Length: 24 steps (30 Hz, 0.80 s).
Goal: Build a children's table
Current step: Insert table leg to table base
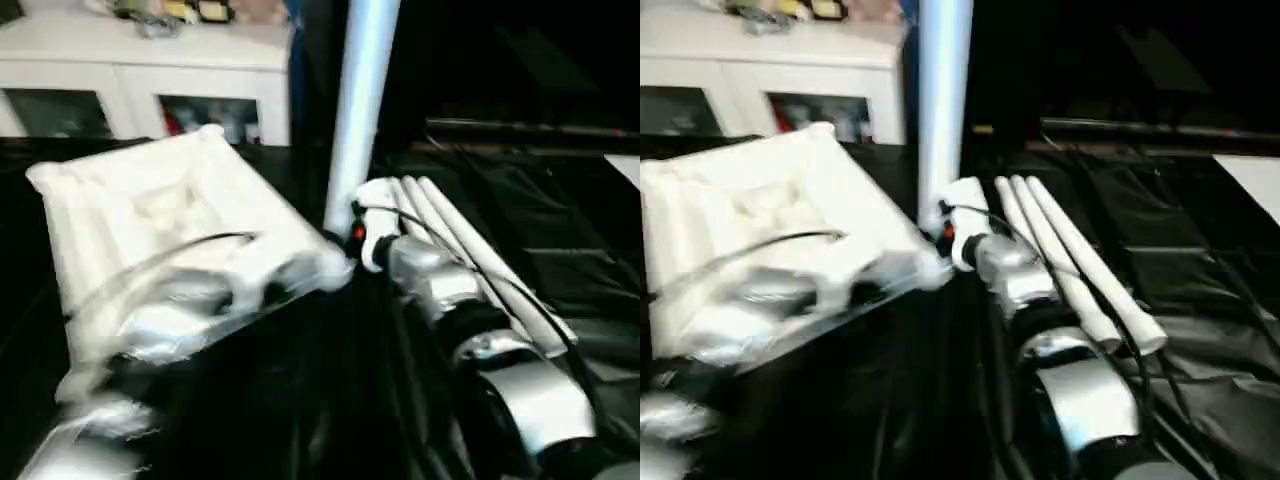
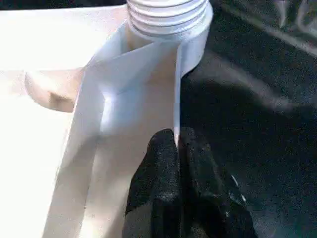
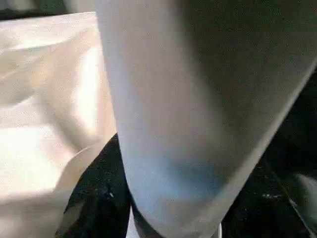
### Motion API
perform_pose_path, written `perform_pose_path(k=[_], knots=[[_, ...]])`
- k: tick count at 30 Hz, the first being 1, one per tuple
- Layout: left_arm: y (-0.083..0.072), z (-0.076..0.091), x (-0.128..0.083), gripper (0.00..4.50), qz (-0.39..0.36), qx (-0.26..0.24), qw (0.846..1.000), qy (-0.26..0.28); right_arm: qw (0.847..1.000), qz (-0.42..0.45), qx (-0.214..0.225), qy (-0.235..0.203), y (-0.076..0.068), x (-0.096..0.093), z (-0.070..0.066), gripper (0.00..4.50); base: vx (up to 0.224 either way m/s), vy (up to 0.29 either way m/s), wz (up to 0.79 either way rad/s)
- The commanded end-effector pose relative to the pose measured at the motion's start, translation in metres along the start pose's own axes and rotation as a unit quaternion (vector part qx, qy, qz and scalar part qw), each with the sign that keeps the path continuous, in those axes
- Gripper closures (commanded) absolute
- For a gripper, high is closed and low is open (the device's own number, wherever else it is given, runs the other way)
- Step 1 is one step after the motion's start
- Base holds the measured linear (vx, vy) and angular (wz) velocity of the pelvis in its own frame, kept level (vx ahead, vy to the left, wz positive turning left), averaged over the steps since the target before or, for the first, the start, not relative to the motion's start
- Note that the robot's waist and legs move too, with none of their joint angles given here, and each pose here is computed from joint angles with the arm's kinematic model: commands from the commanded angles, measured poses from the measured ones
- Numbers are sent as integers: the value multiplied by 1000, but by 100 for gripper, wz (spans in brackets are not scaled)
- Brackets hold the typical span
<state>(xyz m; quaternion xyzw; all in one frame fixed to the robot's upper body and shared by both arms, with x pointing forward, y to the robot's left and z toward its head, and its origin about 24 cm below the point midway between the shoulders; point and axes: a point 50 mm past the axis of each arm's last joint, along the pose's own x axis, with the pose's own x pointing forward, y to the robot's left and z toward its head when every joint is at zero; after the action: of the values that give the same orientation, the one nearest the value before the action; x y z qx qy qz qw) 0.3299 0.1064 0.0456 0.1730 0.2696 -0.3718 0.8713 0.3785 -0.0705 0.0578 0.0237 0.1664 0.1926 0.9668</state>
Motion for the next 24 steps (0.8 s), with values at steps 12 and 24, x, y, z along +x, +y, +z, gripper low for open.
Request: perform_pose_path(k=[12,24], knots=[[0,16,7,450,36,3,999,-9,985,-22,45,162,26,-7,-75,262,0,0,0],[3,16,5,450,36,4,999,-7,991,8,23,132,30,-2,-61,227,0,0,0]])
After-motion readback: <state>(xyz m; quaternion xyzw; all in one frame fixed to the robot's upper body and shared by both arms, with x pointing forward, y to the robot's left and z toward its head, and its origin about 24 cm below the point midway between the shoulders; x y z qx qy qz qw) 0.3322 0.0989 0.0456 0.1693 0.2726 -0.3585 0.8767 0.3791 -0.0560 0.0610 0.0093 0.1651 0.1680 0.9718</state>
